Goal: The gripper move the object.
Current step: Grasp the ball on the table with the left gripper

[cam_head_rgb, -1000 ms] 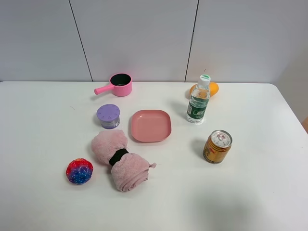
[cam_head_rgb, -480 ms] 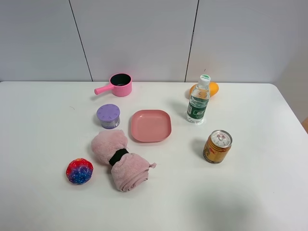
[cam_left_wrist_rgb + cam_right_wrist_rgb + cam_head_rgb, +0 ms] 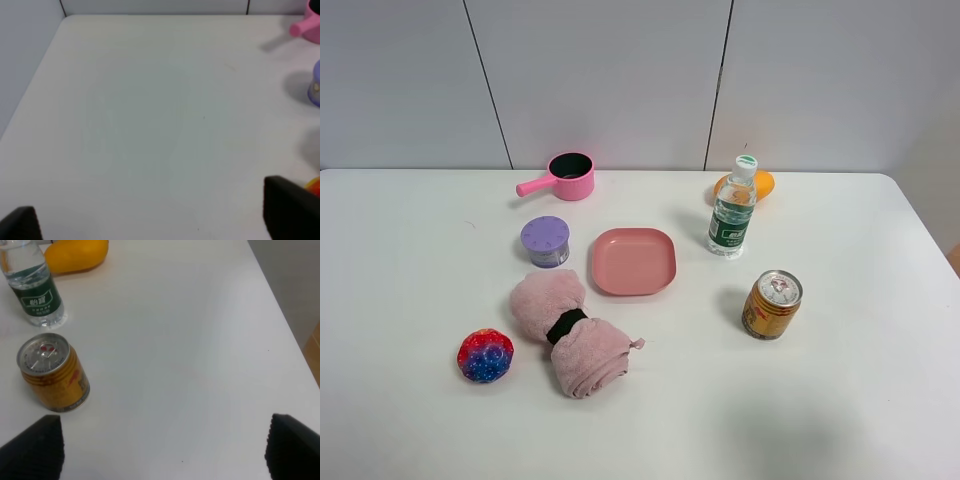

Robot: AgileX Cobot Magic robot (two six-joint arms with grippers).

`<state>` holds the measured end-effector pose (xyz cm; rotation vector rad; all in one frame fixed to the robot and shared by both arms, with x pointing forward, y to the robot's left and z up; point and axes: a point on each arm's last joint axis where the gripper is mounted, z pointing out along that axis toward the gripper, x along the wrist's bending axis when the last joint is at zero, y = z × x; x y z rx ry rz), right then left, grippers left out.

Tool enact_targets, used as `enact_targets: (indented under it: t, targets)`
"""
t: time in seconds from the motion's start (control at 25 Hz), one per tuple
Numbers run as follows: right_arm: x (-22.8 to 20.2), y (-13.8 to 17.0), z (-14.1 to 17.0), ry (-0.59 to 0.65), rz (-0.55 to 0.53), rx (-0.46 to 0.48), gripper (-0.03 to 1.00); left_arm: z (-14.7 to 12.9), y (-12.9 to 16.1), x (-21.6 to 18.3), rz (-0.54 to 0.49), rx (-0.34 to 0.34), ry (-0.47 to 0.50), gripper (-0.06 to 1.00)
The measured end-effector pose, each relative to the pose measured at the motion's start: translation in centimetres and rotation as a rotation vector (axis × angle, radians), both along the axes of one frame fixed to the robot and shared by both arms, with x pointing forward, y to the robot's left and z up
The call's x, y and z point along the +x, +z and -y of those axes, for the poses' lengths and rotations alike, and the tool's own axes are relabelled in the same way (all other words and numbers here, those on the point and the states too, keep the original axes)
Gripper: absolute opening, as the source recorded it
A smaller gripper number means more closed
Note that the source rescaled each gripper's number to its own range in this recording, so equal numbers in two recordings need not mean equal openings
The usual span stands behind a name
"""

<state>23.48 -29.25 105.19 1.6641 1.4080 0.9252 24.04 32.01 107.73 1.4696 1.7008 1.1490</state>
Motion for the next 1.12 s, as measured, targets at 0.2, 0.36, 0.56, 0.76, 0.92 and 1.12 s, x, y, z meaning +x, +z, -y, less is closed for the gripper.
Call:
enact_targets:
  t: [0.2,0.36,0.56,0.76,0.92,1.12]
  targets:
    - [0.0,0.0,0.0,0.000,0.000,0.000,1.00,0.0,2.2,2.6,-0.141,-0.010,-0.003,1.00]
    - [0.0,0.0,0.0,0.000,0.000,0.000,1.00,0.2,3.0,6.4,-0.363,-0.031,-0.025,1.00]
    - [0.0,0.0,0.0,0.000,0.000,0.000,1.00,1.1,2.3,11.5,-0.600,-0.073,-0.131,1.00]
    - [0.0,0.0,0.0,0.000,0.000,0.000,1.00,2.0,0.6,15.4,-0.671,-0.119,-0.249,1.00]
    - [0.0,0.0,0.0,0.000,0.000,0.000,1.00,2.6,-0.7,17.7,-0.691,-0.161,-0.306,1.00]
    - [0.0,0.0,0.0,0.000,0.000,0.000,1.00,3.2,-2.3,19.8,-0.712,-0.217,-0.355,1.00]
